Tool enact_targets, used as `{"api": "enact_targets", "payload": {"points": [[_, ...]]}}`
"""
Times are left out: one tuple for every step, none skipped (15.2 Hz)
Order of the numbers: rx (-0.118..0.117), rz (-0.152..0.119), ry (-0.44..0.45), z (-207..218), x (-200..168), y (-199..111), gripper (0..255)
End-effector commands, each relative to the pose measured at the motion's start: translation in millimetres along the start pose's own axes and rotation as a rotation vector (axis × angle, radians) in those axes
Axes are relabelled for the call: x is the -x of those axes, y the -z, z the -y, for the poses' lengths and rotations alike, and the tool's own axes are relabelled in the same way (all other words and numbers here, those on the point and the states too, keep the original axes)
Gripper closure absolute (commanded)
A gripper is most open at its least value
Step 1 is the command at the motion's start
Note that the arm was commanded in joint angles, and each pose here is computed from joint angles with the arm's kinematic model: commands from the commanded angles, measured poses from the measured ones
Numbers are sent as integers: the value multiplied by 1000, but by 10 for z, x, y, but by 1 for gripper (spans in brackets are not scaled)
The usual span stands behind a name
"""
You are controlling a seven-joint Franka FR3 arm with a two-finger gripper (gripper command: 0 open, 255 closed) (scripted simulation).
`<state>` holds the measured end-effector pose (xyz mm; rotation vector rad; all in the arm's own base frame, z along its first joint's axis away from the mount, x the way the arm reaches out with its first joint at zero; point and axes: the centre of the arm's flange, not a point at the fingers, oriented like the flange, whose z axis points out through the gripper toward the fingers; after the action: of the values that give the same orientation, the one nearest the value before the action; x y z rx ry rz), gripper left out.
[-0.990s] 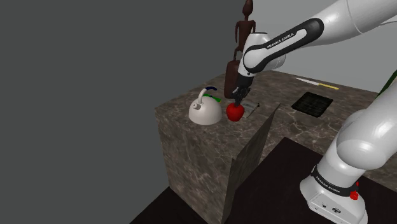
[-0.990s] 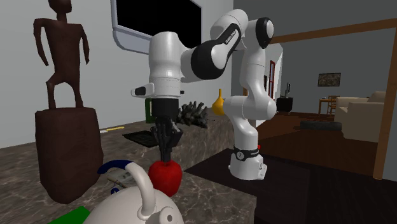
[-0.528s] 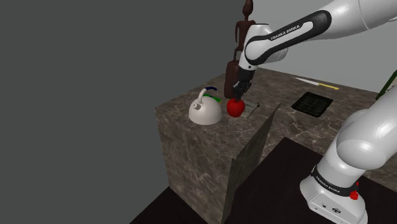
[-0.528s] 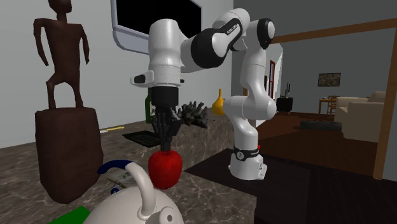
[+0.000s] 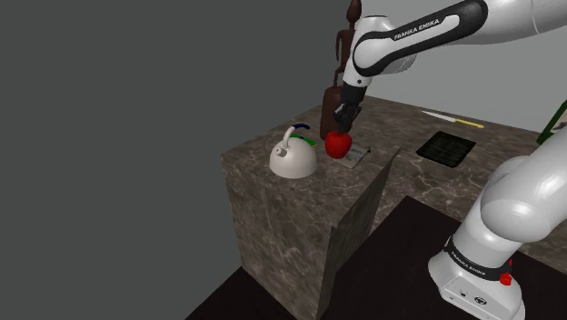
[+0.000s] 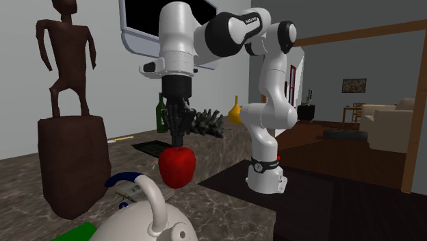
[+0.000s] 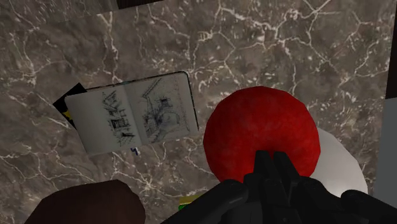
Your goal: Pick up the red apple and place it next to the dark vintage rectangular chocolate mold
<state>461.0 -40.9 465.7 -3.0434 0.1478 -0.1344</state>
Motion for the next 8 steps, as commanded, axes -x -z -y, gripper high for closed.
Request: {"api": "enact_targets", "payload": {"points": [[0,0,0,10,-7,104,255],[0,0,0,16,-11,157,255],[0,0,0,21,-15,209,255],[0,0,0,26,-20,261,255],[0,0,0,31,-24,314,255],[0,0,0,36,-29,366,255],[0,0,0,41,-33,418,255],[0,0,0,46,-37,471,255]]}}
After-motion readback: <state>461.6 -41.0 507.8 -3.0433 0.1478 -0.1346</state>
